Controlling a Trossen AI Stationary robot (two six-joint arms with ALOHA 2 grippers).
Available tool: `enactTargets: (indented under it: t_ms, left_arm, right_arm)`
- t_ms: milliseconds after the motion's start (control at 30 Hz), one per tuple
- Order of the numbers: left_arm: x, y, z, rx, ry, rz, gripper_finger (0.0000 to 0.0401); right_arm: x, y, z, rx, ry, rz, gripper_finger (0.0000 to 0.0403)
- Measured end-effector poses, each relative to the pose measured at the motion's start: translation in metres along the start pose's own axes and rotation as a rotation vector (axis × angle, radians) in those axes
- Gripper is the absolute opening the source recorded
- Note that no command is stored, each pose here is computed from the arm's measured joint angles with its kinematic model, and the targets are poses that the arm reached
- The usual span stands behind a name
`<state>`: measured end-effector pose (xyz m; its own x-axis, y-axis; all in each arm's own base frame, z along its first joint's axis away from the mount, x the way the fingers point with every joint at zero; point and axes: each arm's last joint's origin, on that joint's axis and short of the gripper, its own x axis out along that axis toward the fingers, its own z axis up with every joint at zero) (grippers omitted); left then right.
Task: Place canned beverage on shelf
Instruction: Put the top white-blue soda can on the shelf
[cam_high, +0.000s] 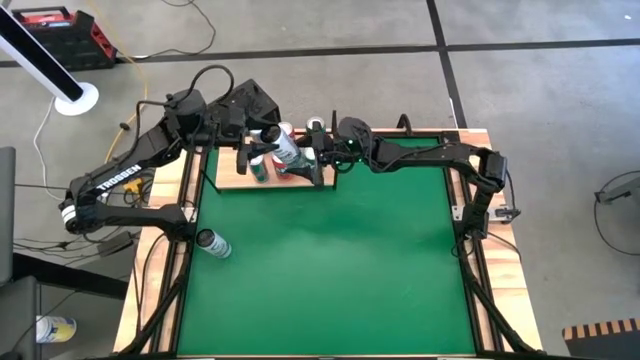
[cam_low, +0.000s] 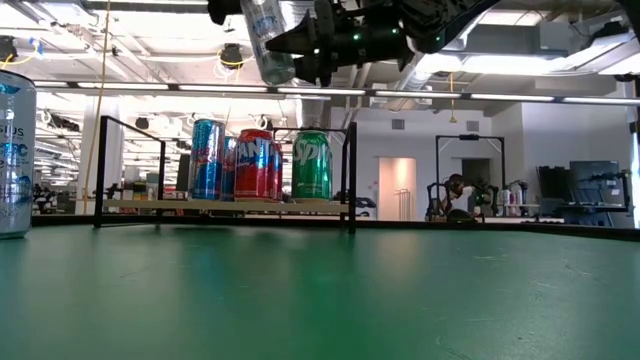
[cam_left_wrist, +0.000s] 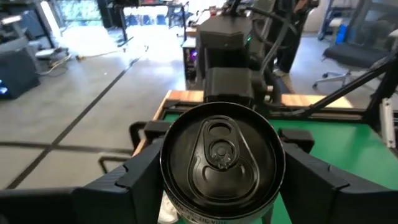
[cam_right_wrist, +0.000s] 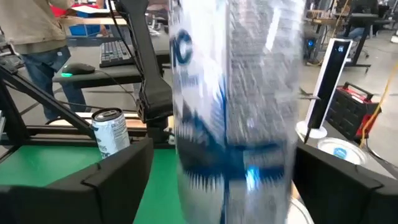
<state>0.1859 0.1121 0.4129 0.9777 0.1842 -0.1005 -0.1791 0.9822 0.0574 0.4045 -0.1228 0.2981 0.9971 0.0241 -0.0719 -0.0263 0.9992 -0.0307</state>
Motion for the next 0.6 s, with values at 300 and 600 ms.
enactTargets:
  t_ms: [300,600]
  left_arm:
    - [-0.030,0.001,0.042,0.159,0.097,0.211,0.0236]
    - [-0.057,0.040,0.025,0.161,0.283,0.416,0.0236]
  right_arm:
    - [-0.041,-0.015,0.034,-0.024,0.042,-0.064,0.0356]
    - [-0.075,-0.017,0.055,-0.035,0.097,-0.096,0.0356]
